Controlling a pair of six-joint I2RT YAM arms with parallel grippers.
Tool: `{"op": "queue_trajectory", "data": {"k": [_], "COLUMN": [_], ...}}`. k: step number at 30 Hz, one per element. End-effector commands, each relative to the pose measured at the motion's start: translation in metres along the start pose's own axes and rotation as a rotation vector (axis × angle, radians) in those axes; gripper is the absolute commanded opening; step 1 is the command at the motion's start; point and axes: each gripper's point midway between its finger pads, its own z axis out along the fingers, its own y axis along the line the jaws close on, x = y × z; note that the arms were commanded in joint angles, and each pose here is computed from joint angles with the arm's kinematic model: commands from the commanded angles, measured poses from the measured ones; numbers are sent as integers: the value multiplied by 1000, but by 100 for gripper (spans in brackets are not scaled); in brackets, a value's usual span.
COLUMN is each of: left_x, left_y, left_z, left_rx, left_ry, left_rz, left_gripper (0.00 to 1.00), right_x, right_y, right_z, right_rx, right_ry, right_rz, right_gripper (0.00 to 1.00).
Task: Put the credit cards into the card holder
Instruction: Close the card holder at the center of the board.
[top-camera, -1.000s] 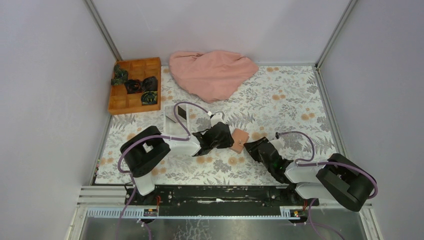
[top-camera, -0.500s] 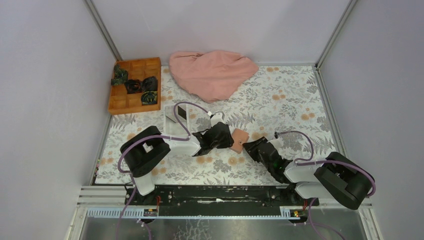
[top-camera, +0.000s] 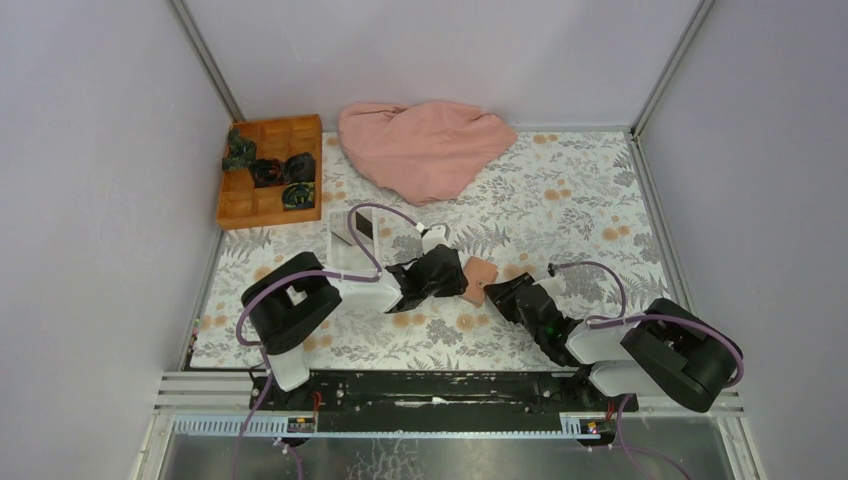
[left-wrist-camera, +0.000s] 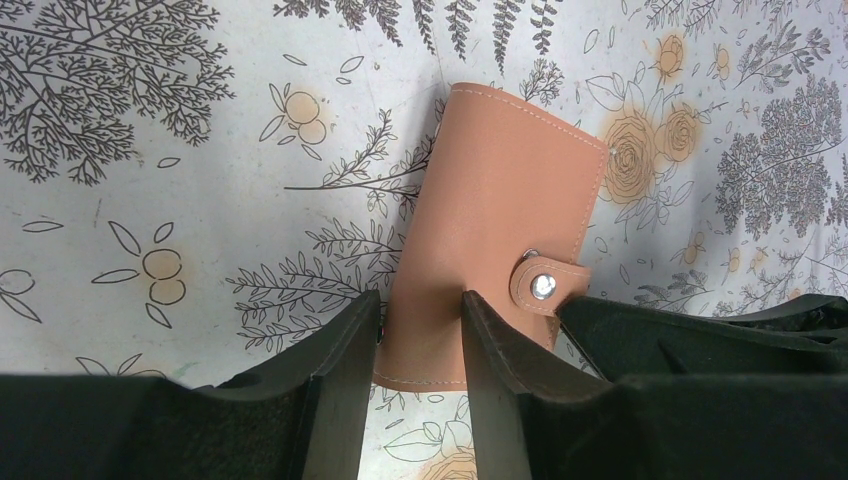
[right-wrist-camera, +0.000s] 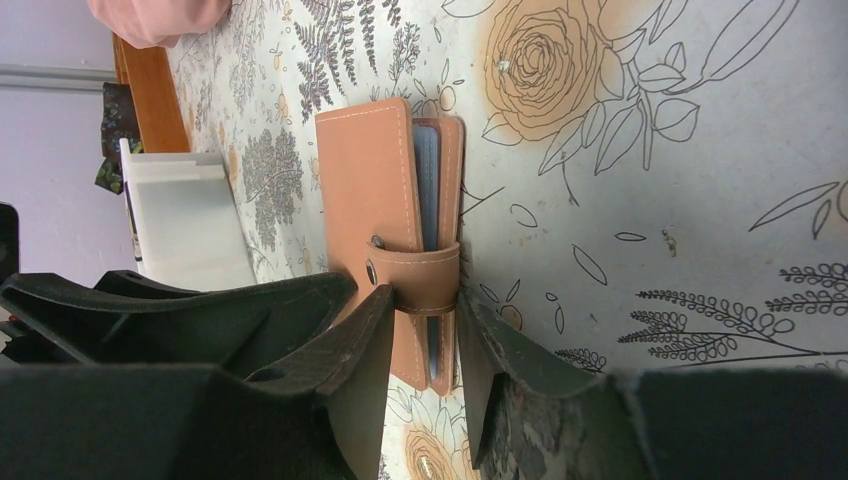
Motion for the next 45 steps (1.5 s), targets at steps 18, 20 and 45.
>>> {"op": "queue_trajectory", "data": {"k": [18,20,45], "left_x": [96,97,101], "left_y": [104,104,106], "left_z": [-10,-10,-7], "left_rx": [-318,-320,-330], "left_ry": [311,313,331], "left_rz": [142,144,155], "left_gripper": [43,43,43], "right_x": [7,7,18], "right_y": [-12,-12,-12], "right_z": [7,8,22], "right_rx": [31,31,79], "right_ry": [38,42,110], "right_rz": [-35,-35,-98], "right_gripper": [38,38,39]}}
